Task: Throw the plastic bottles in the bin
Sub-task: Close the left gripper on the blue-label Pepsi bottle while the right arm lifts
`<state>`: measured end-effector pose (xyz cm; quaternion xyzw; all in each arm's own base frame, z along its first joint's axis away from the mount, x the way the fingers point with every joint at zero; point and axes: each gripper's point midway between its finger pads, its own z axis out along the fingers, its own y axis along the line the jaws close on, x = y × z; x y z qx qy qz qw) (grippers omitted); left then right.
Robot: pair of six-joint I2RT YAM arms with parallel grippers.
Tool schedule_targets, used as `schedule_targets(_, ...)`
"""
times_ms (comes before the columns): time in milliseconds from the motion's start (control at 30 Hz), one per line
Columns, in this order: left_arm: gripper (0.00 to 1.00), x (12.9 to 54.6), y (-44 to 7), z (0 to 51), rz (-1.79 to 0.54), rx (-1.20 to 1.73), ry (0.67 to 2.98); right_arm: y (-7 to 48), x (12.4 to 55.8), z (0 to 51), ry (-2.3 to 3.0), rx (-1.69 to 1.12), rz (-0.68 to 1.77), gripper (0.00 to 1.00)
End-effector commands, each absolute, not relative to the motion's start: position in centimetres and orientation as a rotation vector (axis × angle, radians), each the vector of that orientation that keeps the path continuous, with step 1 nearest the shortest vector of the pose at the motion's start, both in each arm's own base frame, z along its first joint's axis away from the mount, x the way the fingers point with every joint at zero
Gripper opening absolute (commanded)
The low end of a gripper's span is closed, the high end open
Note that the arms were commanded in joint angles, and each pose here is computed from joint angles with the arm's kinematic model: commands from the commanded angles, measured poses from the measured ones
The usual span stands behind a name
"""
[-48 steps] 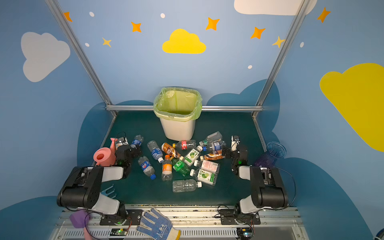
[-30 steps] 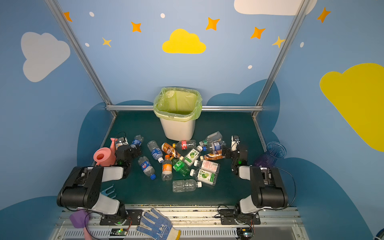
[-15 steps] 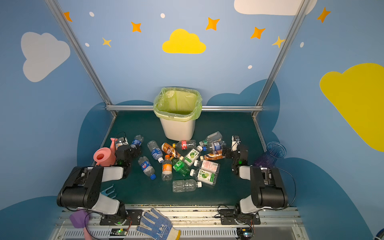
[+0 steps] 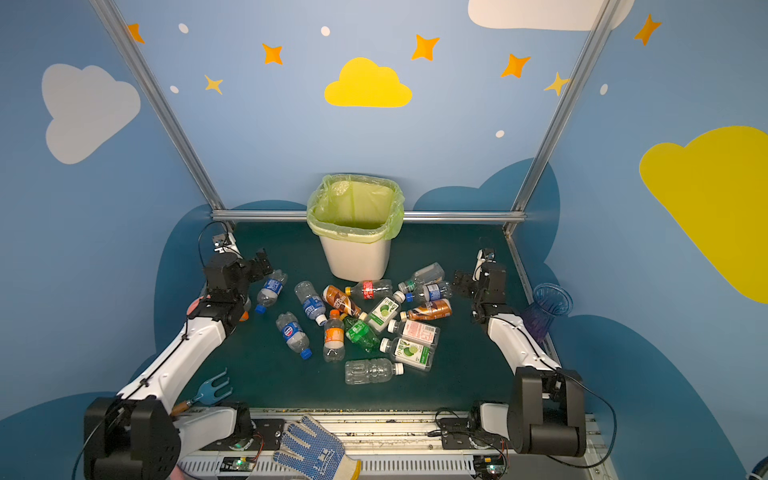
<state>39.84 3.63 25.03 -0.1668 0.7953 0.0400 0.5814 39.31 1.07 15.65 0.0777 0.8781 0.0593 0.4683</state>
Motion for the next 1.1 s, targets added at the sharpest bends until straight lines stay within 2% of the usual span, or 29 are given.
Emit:
schedule_targets(0,1.00,39.2,4.1,21.6,0.169,-0.406,2.065,1.0,38.0,14.7,2.266,0.251,0.160,0.98)
schedule_targets(233,1.00,39.7,5.6,20.0,0.293,-0.556,2.277,1.1,37.7,14.6,2.289,0.276,0.179,0.98)
schedule_targets(600,0.97,41.6,1.0,14.4,0.055,-0.414,2.545,0.8,36.9,14.6,2.335,0.253,0.142,0.98)
schedule_targets(733,0.97,41.6,0.4,12.2,0.055,-0.358,2.682,0.8,36.6,14.5,2.342,0.256,0.140,0.98)
schedule_targets(933,0.95,42.3,0.4,10.0,0.073,-0.333,2.742,0.8,36.4,14.6,2.346,0.256,0.137,0.98)
schedule_targets(1067,0.90,42.5,0.7,8.3,0.112,-0.344,2.793,0.6,36.2,14.8,2.345,0.258,0.127,0.98)
